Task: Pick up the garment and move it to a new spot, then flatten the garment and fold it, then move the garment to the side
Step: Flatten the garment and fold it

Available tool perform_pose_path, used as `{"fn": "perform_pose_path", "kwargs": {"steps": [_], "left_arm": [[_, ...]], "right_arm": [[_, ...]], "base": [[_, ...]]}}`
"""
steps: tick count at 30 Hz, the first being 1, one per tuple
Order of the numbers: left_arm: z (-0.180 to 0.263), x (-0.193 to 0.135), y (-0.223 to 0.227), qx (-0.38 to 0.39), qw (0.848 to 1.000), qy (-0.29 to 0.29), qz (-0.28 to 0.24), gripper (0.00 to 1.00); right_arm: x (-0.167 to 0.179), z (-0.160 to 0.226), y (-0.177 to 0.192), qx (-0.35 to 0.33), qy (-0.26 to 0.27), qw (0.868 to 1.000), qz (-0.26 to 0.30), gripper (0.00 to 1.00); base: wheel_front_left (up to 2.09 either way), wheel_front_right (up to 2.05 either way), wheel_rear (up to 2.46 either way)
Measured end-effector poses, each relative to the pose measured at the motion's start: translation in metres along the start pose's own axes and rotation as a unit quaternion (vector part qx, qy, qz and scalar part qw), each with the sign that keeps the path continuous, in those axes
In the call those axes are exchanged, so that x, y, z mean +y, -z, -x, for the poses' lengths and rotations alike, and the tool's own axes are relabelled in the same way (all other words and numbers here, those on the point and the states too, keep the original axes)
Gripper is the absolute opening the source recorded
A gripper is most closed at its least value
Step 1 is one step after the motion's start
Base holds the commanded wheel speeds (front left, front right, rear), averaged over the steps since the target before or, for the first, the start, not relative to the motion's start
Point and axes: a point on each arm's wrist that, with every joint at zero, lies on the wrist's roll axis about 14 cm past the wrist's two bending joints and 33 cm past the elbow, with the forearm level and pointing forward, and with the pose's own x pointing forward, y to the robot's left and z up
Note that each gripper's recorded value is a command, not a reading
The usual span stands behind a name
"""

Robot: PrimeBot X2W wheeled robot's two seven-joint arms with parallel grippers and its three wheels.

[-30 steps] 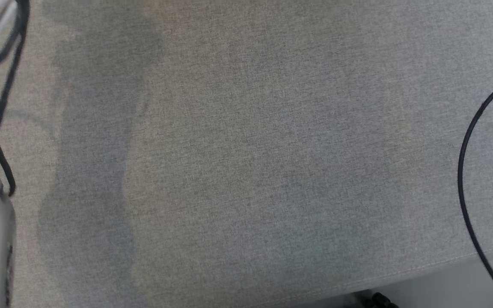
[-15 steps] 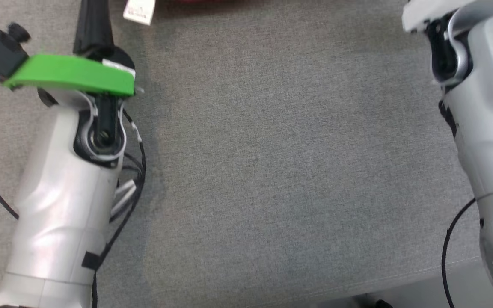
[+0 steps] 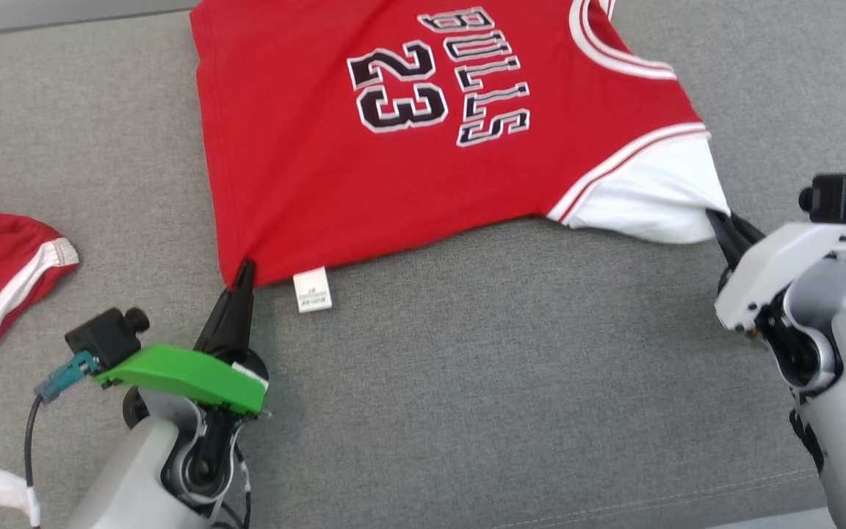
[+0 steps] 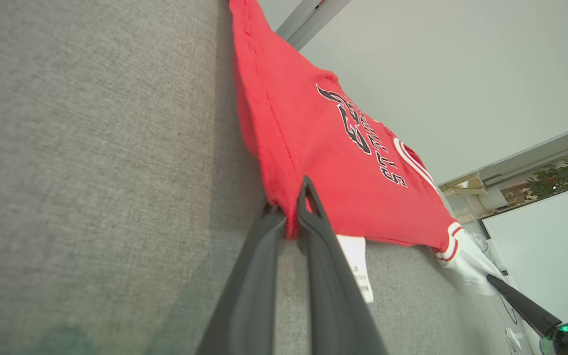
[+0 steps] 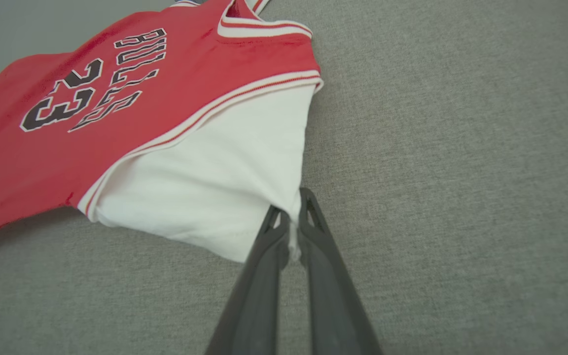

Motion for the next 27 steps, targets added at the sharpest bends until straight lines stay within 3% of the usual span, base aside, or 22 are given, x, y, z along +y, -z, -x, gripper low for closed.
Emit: {"fn": "perform_pose_path", "kwargs": {"steps": [7, 16, 21, 27], "left_arm": [[0.046, 0.02, 0.004, 0.016, 0.998, -0.023, -0.047, 0.0], [0.086, 0.049, 0.009, 0.029, 0.993, -0.069, -0.091, 0.0], [0.097, 0.051, 0.023, 0.062, 0.99, -0.079, -0.099, 0.0], [0.082, 0.031, 0.011, 0.057, 0.993, -0.059, -0.083, 0.0]], "right_arm": [[0.011, 0.065, 0.042, 0.078, 0.008, 0.997, -0.014, 0.0], [0.039, 0.131, 0.087, 0.197, -0.004, 0.98, -0.027, 0.0], [0.043, 0.135, 0.075, 0.182, -0.004, 0.983, -0.019, 0.0], [0.055, 0.109, 0.032, 0.115, -0.019, 0.993, 0.012, 0.0]], "base": [[0.0, 0.0, 0.0], [0.0, 0.0, 0.0], [0.0, 0.0, 0.0], [0.0, 0.0, 0.0]]}}
